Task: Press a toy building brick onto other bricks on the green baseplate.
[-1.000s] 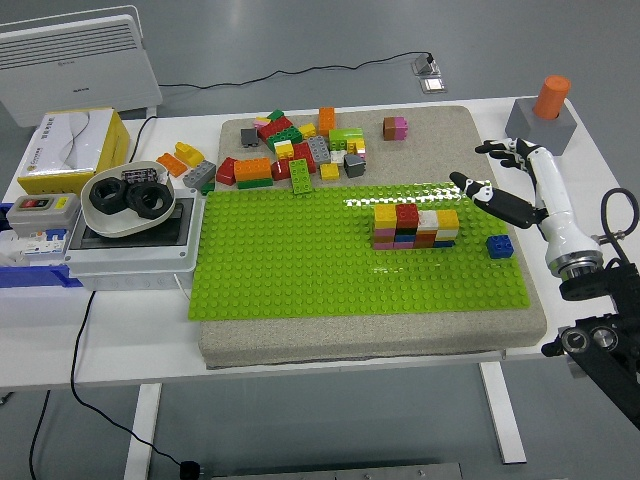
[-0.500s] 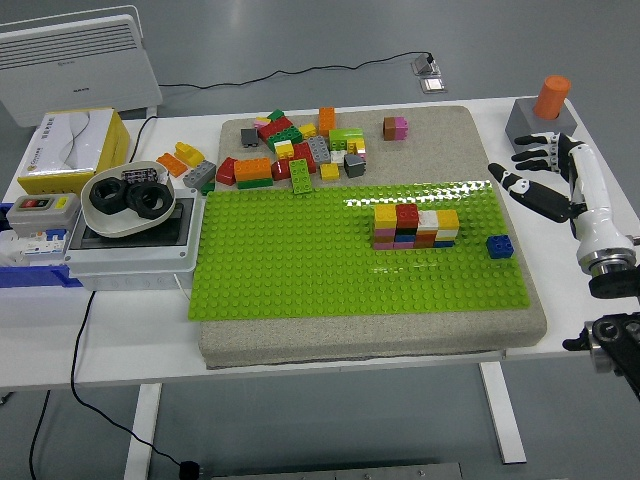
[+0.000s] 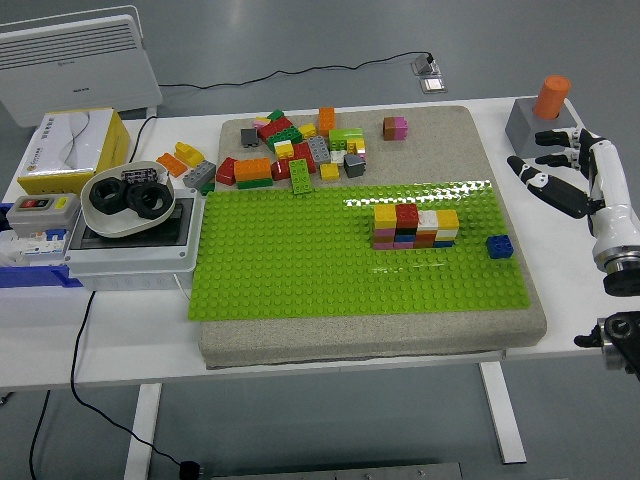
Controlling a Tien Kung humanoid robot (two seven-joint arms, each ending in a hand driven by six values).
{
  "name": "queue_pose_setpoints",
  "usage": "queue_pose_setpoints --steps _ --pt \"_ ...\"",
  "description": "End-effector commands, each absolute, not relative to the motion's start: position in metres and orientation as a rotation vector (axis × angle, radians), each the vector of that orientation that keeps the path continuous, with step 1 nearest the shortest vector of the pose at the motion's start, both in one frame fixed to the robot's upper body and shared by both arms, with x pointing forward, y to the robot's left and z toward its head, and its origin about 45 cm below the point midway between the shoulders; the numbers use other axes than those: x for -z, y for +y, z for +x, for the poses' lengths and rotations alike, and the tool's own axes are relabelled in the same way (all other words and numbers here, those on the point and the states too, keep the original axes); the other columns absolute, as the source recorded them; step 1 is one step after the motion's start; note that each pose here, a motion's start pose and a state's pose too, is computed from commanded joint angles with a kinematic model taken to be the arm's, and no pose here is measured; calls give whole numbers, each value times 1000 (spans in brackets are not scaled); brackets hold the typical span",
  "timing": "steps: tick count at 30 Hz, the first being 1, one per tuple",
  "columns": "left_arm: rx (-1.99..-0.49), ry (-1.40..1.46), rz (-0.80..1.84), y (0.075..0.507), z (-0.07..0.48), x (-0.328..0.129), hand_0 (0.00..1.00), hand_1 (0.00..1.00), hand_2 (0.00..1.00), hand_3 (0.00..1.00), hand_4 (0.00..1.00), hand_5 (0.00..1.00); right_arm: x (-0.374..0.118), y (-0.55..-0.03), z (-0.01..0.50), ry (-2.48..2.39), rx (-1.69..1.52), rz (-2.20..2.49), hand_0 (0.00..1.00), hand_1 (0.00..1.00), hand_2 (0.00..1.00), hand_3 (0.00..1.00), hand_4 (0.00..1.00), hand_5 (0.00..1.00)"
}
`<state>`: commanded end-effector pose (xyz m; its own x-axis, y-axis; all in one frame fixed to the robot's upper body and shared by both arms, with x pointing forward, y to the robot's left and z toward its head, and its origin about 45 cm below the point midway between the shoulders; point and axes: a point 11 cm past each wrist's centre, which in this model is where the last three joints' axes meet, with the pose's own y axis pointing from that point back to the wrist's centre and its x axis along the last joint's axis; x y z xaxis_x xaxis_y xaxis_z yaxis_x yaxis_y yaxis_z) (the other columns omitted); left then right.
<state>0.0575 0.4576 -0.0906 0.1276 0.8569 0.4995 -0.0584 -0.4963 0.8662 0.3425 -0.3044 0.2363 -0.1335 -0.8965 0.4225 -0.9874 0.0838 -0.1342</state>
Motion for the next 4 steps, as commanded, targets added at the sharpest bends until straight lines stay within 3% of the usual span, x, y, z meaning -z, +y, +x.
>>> queue_pose_setpoints --steps 4 --pt "-1473 793 1632 459 57 90 762 700 642 452 577 472 -236 -300 345 -2111 -580 1905 628 566 650 575 909 294"
